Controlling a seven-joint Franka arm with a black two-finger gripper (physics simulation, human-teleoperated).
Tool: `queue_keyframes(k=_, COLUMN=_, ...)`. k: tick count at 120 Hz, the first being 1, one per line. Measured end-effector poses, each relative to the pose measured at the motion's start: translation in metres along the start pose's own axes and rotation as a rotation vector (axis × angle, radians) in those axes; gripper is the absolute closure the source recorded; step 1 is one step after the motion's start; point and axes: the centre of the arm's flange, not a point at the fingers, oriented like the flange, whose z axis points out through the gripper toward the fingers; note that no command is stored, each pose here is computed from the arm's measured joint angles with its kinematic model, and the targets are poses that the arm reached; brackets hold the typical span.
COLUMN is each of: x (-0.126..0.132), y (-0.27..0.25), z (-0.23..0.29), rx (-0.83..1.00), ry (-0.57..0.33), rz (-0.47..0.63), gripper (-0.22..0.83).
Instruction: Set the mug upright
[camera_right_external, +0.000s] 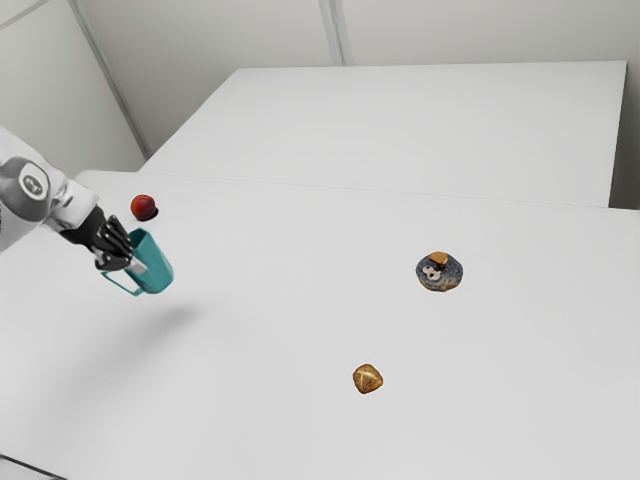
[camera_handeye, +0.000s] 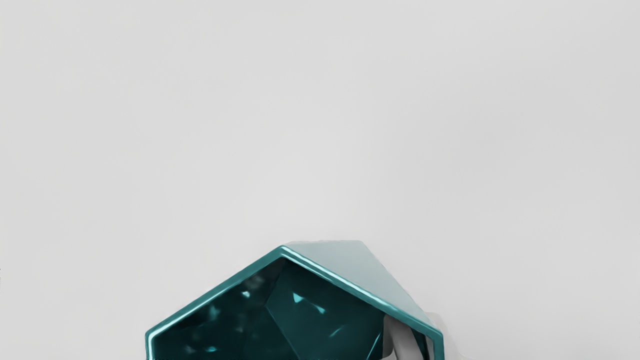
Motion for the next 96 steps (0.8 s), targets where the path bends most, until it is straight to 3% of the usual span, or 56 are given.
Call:
queue_keyframes(k=14, x=0.037, y=0.009, z=0.007, rx=0.023, ry=-0.158, rz=-0.006, gripper=0.79)
queue_keyframes(k=33, x=0.074, y=0.020, z=0.023, rx=0.050, ry=-0.244, rz=-0.113, gripper=0.79)
queue_keyframes(k=66, x=0.092, y=0.029, z=0.045, rx=0.080, ry=-0.271, rz=-0.373, gripper=0.79)
queue_keyframes(k=96, x=0.104, y=0.043, z=0.069, rx=0.115, ry=-0.224, rz=-0.536, gripper=0.79)
